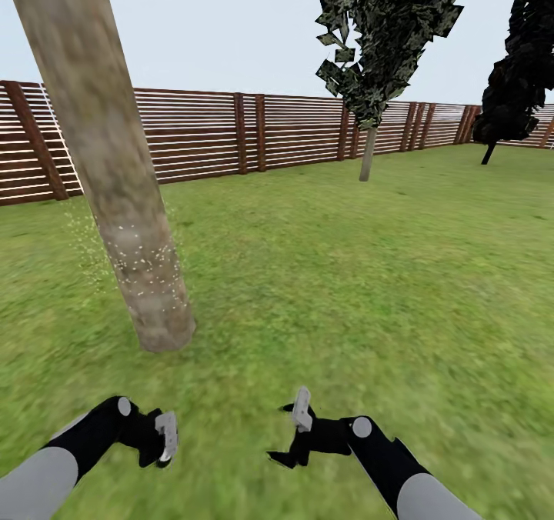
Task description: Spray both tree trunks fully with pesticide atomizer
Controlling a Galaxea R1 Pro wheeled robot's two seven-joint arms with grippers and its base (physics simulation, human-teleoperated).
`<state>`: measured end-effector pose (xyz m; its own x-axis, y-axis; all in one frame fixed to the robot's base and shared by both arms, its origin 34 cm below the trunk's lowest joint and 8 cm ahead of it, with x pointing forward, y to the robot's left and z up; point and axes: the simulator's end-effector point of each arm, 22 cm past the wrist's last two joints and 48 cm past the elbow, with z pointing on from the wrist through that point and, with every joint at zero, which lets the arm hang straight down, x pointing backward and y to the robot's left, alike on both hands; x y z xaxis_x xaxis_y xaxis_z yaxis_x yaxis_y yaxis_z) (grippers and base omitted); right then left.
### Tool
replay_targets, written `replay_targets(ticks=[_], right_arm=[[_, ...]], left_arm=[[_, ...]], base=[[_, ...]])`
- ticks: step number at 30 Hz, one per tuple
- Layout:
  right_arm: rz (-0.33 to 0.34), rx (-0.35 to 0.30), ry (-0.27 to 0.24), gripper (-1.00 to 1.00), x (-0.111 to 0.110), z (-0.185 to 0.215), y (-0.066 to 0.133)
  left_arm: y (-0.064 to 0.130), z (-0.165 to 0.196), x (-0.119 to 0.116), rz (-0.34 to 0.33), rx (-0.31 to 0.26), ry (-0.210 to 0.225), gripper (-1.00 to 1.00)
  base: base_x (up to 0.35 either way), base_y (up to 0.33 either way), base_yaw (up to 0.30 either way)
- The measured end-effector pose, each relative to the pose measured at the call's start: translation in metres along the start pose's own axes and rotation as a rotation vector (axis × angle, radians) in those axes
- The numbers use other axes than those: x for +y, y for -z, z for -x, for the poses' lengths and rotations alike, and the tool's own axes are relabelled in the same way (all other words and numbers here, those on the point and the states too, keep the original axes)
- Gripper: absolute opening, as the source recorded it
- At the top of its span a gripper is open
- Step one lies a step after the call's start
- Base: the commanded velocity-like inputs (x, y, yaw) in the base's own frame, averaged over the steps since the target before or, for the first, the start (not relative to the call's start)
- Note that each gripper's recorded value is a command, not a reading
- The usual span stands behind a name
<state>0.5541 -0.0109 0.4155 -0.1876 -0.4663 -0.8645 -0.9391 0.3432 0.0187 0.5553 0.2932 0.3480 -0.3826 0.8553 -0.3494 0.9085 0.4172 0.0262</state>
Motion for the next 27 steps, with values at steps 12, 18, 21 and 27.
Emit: replay_targets(ticks=[12,18,21,27], right_arm=[[-1.248,0.102,-0.308,1.0,-0.07,-0.217,0.208],[-1.246,0.015,-0.357,1.0,-0.034,-0.2,0.178],[-1.232,0.034,-0.364,1.0,-0.025,-0.207,0.176],[-1.233,0.04,-0.367,1.0,-0.023,-0.209,0.177]], left_arm=[[0.006,-0.168,-0.013,0.833,-0.326,1.001,-1.0],[-0.014,-0.198,-0.066,0.789,-0.234,1.061,-1.0],[-0.021,-0.19,-0.072,0.773,-0.239,1.068,-1.0],[-0.024,-0.185,-0.074,0.768,-0.245,1.077,-1.0]], base=[[0.0,0.0,0.0],[0.0,0.0,0.0],[0.0,0.0,0.0],[0.0,0.0,0.0]])
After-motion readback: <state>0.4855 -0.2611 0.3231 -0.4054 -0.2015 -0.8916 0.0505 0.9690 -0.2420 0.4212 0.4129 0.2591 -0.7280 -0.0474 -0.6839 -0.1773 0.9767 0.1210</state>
